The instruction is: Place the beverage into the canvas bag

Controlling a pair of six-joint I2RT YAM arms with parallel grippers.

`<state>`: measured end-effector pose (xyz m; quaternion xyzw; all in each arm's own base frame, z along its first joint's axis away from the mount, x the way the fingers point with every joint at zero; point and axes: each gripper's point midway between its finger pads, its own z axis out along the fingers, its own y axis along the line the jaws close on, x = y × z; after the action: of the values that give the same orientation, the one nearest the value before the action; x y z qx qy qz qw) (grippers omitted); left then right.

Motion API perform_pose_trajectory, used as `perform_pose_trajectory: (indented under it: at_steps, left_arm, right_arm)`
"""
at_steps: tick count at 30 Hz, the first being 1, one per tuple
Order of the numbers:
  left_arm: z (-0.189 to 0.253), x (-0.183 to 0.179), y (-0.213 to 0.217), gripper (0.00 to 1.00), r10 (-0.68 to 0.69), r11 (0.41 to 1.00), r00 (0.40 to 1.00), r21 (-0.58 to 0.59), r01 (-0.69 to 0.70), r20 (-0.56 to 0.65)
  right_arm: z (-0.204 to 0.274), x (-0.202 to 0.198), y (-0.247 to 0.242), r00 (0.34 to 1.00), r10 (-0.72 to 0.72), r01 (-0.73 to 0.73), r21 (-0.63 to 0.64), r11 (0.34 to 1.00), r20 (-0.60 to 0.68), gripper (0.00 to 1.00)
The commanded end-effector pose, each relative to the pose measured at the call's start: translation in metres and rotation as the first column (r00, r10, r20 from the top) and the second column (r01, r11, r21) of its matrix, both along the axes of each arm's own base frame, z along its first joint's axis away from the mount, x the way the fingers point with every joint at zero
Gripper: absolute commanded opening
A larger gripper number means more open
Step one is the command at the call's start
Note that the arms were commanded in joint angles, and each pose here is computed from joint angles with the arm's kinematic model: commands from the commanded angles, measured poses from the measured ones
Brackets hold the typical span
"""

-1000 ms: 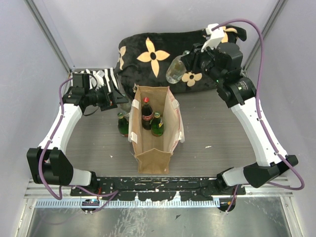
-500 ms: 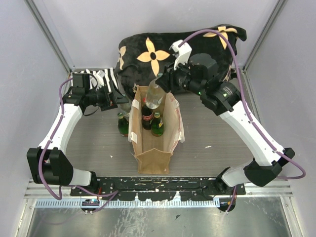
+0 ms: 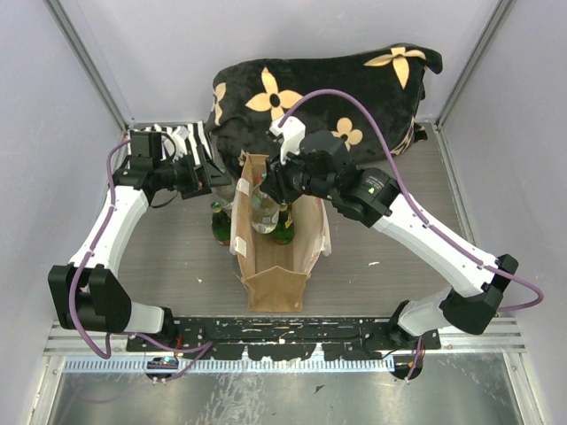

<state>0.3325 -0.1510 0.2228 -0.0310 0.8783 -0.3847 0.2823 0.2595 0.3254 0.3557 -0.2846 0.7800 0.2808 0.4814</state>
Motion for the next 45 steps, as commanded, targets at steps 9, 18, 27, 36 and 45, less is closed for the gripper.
perform_pose_trajectory:
  at_steps: [9, 18, 27, 36, 45]
  left_arm:
    - [0.002, -0.003, 0.000, 0.95, -0.012, 1.000, 1.000, 0.003, 0.012, 0.027]
    - [0.001, -0.004, 0.000, 0.95, -0.014, 1.000, 1.000, 0.007, 0.014, 0.025]
    - [0.004, -0.003, 0.001, 0.95, -0.019, 1.000, 1.000, 0.014, 0.018, 0.025]
    - [0.000, -0.006, 0.001, 0.95, -0.021, 1.000, 1.000, 0.022, 0.020, 0.014]
    - [0.001, -0.006, 0.001, 0.95, -0.026, 0.999, 1.000, 0.025, 0.026, 0.016]
  right_arm:
    - [0.027, 0.007, 0.019, 0.989, -0.041, 0.018, 0.162, 0.987, 0.141, 0.01]
    - [-0.008, 0.020, 0.029, 0.988, -0.060, 0.039, 0.145, 0.989, 0.143, 0.01]
    - [-0.046, 0.027, 0.040, 0.991, -0.054, 0.038, 0.120, 0.992, 0.126, 0.01]
    - [-0.082, 0.026, 0.038, 0.990, -0.059, 0.050, 0.075, 0.996, 0.127, 0.01]
    - [-0.118, 0.022, 0.042, 0.991, -0.033, 0.030, 0.022, 0.999, 0.132, 0.01]
